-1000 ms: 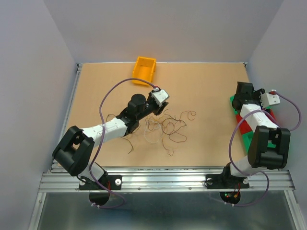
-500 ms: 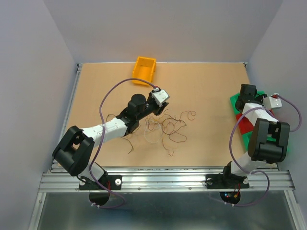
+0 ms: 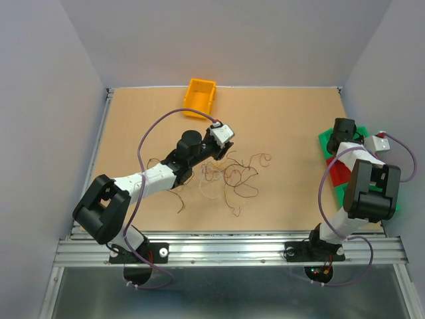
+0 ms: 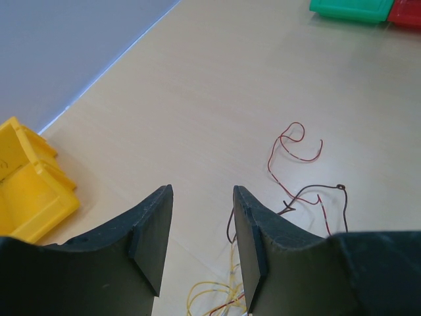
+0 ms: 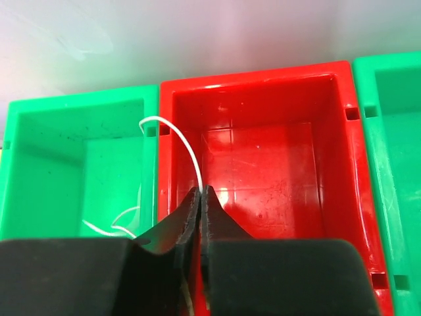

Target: Untangle the cables

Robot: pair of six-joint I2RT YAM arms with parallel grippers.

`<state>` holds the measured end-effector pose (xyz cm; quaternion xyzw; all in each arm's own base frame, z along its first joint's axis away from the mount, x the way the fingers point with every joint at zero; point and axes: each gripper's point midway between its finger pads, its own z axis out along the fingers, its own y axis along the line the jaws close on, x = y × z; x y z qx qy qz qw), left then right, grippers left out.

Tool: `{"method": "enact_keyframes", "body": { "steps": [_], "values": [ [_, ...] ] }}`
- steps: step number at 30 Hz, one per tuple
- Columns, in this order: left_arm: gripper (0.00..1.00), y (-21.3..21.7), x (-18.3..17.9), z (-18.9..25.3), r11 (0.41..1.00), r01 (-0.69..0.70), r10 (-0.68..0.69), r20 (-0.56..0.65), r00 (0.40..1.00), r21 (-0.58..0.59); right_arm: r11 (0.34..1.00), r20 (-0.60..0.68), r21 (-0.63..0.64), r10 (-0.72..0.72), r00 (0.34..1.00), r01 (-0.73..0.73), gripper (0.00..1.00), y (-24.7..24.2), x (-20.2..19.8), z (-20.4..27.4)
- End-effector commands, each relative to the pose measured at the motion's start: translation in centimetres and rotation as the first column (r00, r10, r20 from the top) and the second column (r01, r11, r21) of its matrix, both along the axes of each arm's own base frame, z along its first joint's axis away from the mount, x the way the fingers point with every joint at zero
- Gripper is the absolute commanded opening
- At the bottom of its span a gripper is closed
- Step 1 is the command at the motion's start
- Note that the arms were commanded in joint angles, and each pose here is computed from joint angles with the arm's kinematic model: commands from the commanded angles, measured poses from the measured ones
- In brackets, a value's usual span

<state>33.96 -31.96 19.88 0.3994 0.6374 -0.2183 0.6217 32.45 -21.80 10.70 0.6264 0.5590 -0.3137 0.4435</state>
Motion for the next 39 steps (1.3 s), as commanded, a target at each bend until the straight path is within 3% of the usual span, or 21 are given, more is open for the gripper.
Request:
{"method": "enact_keyframes", "body": {
  "steps": [1,13,16,19,22,26,30,32,33,36,37,39],
  "values": [
    [0.53,-0.3,-0.1,2.5,0.999,0.020,-0.018,0.059,0.998,-0.039,0.999,0.101,-0.043,-0.019,0.995,0.024,0.01,-0.9,1.6,3.9],
    [0.53,-0.5,0.0,2.1,0.999,0.023,-0.022,0.052,0.998,-0.032,1.000,0.136,-0.018,-0.001,0.991,0.003,0.04,-1.1,5.5,3.6],
    [0.53,-0.4,0.1,2.1,0.999,0.013,-0.011,0.052,0.999,-0.033,1.000,0.123,-0.009,-0.003,0.992,0.004,0.21,-1.2,5.8,2.8],
    [0.53,-0.3,0.1,2.2,0.999,0.011,-0.009,0.054,0.999,-0.034,1.000,0.142,-0.010,-0.001,0.990,0.002,0.54,-1.1,6.1,3.2],
    [0.53,-0.4,0.0,2.3,0.999,0.020,-0.018,0.056,0.998,-0.035,1.000,0.163,-0.019,0.019,0.986,-0.016,0.73,-0.5,6.2,4.5],
    [0.53,-0.3,-0.1,2.4,0.999,0.021,-0.018,0.058,0.998,-0.037,0.993,0.182,-0.091,0.096,0.979,-0.080,0.82,2.7,6.5,8.4],
    [0.53,-0.3,-0.1,2.4,0.999,0.021,-0.019,0.065,0.998,-0.031,0.969,0.182,-0.142,0.227,0.957,-0.203,0.83,7.5,7.8,11.4],
    [0.53,-0.3,0.0,2.1,1.000,0.020,-0.019,0.065,0.998,-0.021,0.890,0.190,-0.088,0.455,0.870,-0.446,0.82,11.8,10.7,11.1],
    [0.53,-0.3,0.1,2.0,1.000,0.018,-0.017,0.067,0.998,-0.014,0.797,0.236,-0.063,0.596,0.767,-0.600,0.82,15.5,11.9,11.5],
    [0.54,-0.2,0.5,1.5,1.000,0.002,-0.002,0.063,0.998,0.001,0.579,0.249,-0.127,0.805,0.539,-0.806,0.82,21.2,11.7,10.9],
    [0.54,-0.1,0.6,1.3,1.000,-0.004,0.003,0.066,0.998,0.011,0.415,0.236,-0.125,0.895,0.379,-0.901,0.83,24.5,9.9,9.6],
    [0.54,-0.2,0.8,1.0,1.000,-0.004,0.003,0.065,0.998,0.020,0.231,0.262,-0.203,0.949,0.174,-0.952,0.84,27.7,8.3,10.3]
  ]
}}
